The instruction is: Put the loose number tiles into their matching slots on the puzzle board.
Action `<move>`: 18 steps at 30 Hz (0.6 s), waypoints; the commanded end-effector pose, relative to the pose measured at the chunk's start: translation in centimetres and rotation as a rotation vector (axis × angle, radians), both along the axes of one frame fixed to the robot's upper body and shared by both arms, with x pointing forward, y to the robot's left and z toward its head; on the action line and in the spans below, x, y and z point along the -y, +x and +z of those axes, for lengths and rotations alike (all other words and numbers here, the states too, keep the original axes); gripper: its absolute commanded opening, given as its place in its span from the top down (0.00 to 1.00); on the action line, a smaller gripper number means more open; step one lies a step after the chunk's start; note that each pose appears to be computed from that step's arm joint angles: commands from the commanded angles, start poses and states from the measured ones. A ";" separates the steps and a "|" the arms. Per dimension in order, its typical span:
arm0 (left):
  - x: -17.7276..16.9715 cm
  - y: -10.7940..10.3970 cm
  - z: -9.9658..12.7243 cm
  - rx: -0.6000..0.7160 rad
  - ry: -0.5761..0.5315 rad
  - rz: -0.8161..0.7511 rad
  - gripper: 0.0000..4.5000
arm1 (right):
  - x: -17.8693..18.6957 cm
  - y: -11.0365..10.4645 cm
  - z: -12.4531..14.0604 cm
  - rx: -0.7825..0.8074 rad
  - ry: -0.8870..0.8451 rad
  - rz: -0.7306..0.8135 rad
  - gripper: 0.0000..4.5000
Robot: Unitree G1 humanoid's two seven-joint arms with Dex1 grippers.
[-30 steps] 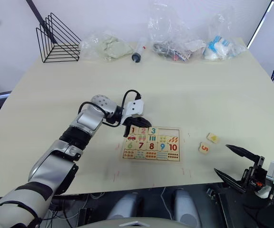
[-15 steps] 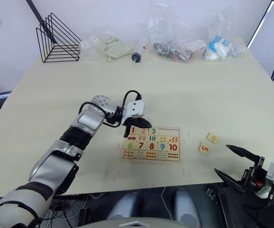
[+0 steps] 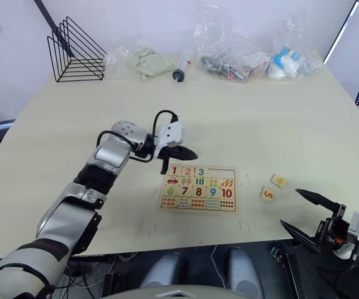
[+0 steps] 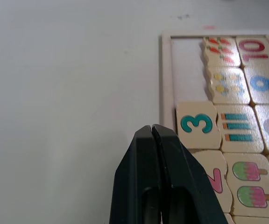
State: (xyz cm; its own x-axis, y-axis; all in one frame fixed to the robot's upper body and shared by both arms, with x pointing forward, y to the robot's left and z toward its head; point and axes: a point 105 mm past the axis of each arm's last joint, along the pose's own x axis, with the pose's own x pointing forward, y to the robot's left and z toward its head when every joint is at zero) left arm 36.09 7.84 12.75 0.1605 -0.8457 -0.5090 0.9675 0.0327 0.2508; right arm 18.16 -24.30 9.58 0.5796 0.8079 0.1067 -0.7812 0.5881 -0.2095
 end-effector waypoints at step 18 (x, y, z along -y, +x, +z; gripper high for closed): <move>-8.0 -3.4 3.9 -0.071 -0.473 0.393 0.99 | 1.4 1.9 1.0 -0.044 -0.003 -0.081 0.00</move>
